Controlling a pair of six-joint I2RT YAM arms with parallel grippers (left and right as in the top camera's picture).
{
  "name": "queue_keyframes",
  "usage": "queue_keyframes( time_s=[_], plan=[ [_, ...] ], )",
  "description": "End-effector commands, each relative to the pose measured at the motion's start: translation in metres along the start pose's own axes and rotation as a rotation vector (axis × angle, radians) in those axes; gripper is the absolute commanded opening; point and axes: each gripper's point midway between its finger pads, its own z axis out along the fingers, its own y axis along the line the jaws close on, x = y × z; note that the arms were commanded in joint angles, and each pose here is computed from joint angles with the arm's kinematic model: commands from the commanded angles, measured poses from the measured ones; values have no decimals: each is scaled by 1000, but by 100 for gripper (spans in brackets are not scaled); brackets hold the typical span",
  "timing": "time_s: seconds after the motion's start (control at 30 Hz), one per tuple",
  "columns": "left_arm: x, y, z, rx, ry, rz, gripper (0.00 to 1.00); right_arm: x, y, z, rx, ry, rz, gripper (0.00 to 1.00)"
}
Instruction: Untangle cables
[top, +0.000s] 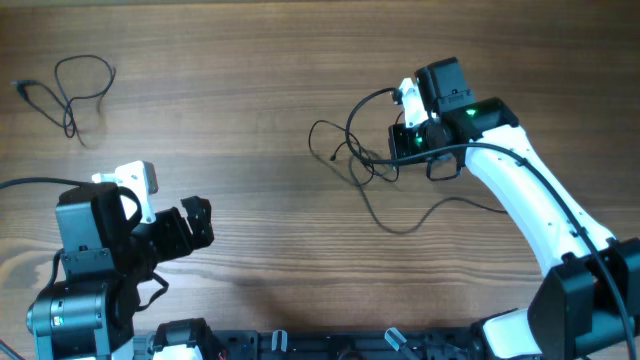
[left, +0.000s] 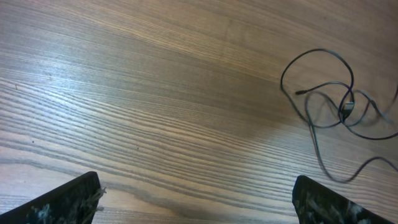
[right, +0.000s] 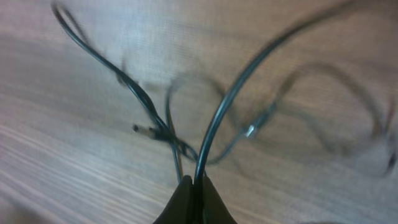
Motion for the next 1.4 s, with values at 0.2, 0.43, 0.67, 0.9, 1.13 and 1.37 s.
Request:
queue_keyframes(
  time_s=[0.2, 0.43, 0.67, 0.9, 1.13, 1.37],
  plan=[
    [-2, 2, -1, -9, -12, 12, 100, -79, 35, -57, -132, -357, -53, 4],
    [-1, 2, -1, -9, -11, 12, 100, -6, -62, -7, 371, -18, 20, 4],
    [-1, 2, -1, -9, -11, 12, 100, -40, -87, -57, 576, -195, 170, 4],
    [-1, 2, -1, -9, -11, 12, 100, 4, -147, -142, 918, -294, 535, 4],
    [-1, 2, -1, -9, -11, 12, 100, 72, -125, -107, 550, 111, 702, 4],
    [-1, 2, -1, -9, -11, 12, 100, 73, -33, -82, 128, 266, 513, 4]
  ],
)
